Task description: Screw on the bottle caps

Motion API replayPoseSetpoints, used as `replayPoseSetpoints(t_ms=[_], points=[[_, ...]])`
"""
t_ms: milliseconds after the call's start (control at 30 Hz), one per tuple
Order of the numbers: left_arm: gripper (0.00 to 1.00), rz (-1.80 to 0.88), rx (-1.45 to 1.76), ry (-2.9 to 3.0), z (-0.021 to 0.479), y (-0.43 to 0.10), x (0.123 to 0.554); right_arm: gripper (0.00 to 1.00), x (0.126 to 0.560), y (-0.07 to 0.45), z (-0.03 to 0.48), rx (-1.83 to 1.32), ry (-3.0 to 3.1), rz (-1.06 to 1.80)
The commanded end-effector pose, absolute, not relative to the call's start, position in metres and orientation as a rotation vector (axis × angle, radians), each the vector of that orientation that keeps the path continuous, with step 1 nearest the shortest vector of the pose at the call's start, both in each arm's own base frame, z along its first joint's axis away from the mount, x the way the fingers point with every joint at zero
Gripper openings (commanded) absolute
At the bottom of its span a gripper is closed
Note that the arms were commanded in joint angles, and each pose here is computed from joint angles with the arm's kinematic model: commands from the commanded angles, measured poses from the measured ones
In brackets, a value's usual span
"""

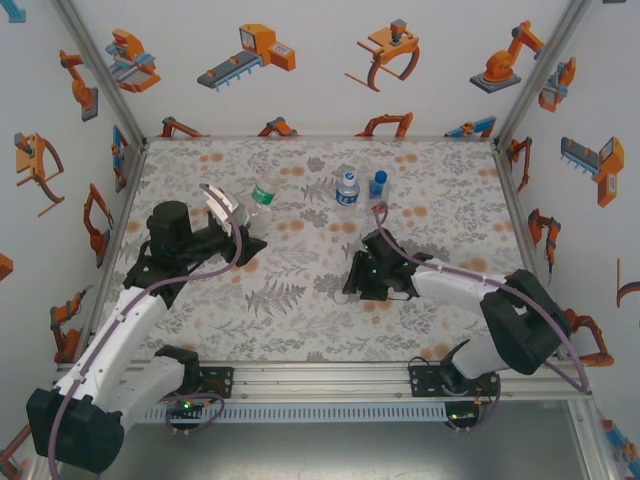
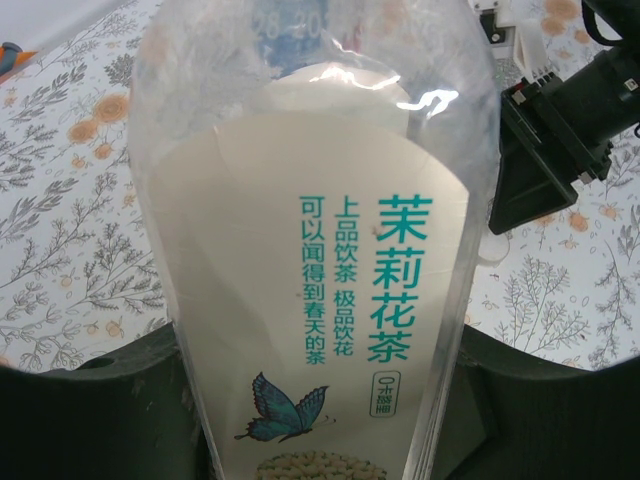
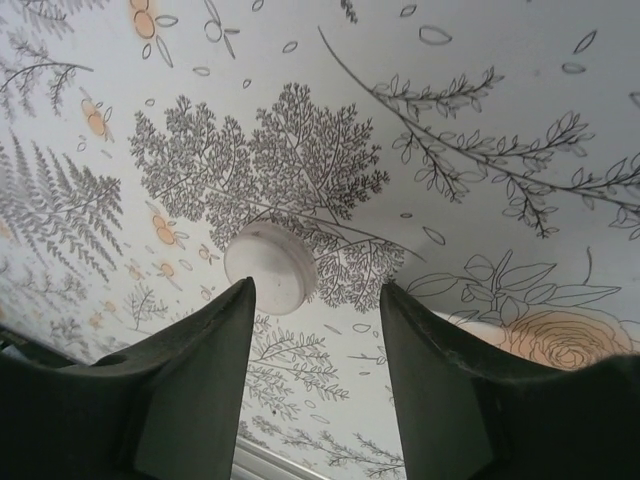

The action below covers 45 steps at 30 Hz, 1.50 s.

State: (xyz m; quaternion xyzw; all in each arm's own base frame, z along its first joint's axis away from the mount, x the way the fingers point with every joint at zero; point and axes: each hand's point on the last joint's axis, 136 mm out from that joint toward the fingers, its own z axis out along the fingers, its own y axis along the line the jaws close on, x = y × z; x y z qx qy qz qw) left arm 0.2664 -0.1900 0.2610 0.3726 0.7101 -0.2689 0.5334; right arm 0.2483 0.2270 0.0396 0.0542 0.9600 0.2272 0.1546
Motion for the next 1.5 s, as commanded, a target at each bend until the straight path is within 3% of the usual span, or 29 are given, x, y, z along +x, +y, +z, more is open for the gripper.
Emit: replayPoseSetpoints(t_ms=[0,500,1467], points=[[0.0,-0.631,0.91,1.655,0.272,-0.191,0.266,0.53,0.251,0.221,0.034,0.081,2.804,0.49],[0.0,-0.627,0.911,1.648,0.274,-0.19,0.266,0.54,0.253,0.265,0.036,-0.339,2.844,0.14],[0.0,-0.633,0.913,1.672,0.27,-0.191,0.268,0.44,0.239,0.277,0.037,-0.388,2.843,0.165]])
